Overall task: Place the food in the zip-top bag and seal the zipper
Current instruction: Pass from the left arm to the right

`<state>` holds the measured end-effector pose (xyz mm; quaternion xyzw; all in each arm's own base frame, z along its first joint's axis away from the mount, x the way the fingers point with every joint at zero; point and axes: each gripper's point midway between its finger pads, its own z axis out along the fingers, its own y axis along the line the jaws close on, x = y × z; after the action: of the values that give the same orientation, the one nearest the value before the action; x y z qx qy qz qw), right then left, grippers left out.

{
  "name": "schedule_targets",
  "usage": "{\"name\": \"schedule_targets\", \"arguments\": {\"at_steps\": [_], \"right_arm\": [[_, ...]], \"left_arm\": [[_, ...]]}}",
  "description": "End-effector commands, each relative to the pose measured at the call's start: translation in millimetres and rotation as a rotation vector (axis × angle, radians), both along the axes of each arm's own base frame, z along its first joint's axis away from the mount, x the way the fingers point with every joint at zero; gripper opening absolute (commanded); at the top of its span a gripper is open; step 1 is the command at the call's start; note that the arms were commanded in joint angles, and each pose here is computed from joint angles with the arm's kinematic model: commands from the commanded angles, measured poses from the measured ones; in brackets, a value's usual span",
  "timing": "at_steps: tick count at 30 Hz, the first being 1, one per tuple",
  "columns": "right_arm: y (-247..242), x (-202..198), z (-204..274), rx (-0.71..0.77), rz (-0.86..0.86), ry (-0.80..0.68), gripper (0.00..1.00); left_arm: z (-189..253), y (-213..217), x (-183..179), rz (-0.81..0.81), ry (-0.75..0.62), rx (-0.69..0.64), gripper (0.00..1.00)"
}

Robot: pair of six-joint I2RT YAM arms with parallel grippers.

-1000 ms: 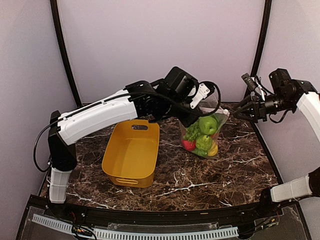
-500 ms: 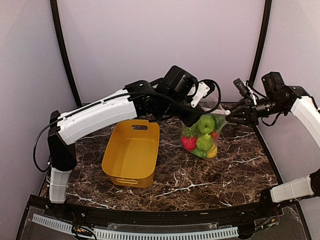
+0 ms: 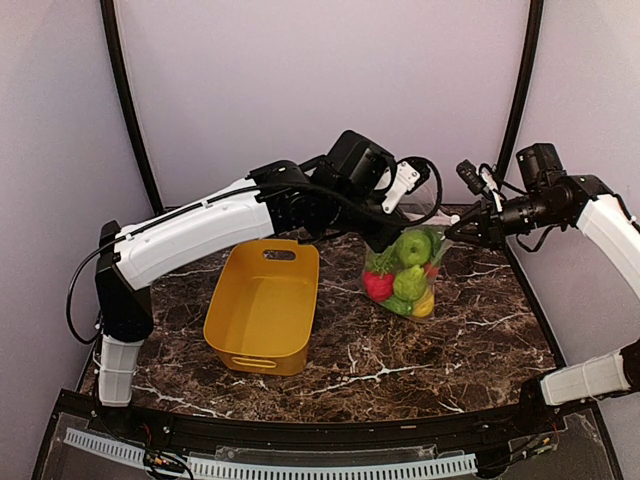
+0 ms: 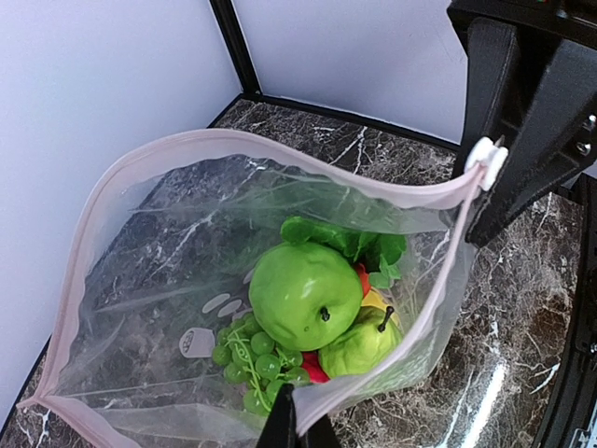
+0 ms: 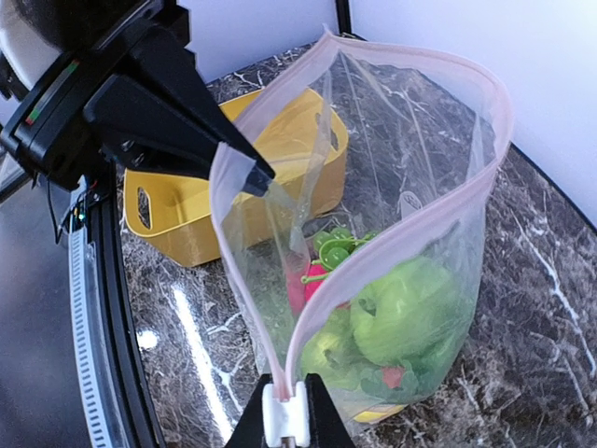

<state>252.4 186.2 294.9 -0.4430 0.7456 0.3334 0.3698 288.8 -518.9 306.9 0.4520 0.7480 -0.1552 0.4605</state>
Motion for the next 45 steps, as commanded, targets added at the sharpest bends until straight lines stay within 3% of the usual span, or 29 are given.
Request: {"name": "schedule_targets", "arguments": {"at_steps": [1,16,18,19,23,24,32,36,45], "right_arm": [[-0.6,4.5,5.0,-0.010,-0.020,-0.043,0.03],[18.1,2.2,35.1,0.000,0.070,-0.101,0.00],[24.7,1.6,32.8,-0.020,0.097,-0.103,0.00],[29.0,0.4,31.8,-0.032,0.116,-0.106,0.00],[51.0,-11.9,38.1,-0.042,0.217,-0.120,0.00],[56.5,-15.5,39.7,-0.044,0.241,-0.120,0.00],[84.2,-52.6,48.5,-0.092,0.399,-0.144,0.00],[84.2,-57.1,46.7,-0.117,0.403,-0.164,0.00],[82.4,-52.4,29.0,-0.158,0.378,-0.135,0.00]], "left_arm": [[50.4,12.5,-4.6,0.008,-0.042,-0.100,0.01],[52.7,28.6,-3.4,0.060,-0.035,-0.089,0.02],[56.2,34.5,-5.7,0.065,-0.033,-0.093,0.16],[53.1,36.8,-7.2,0.065,-0.028,-0.086,0.28],[61.8,53.0,-19.1,0.035,-0.046,-0.097,0.53],[79.7,59.3,-24.0,0.021,-0.071,-0.139,0.56],[100.4,72.0,-67.8,-0.220,-0.156,-0.204,0.90],[99.4,63.7,-74.4,-0.294,-0.179,-0.186,0.98],[47.9,17.0,-81.5,-0.456,-0.083,-0.105,0.99]]}}
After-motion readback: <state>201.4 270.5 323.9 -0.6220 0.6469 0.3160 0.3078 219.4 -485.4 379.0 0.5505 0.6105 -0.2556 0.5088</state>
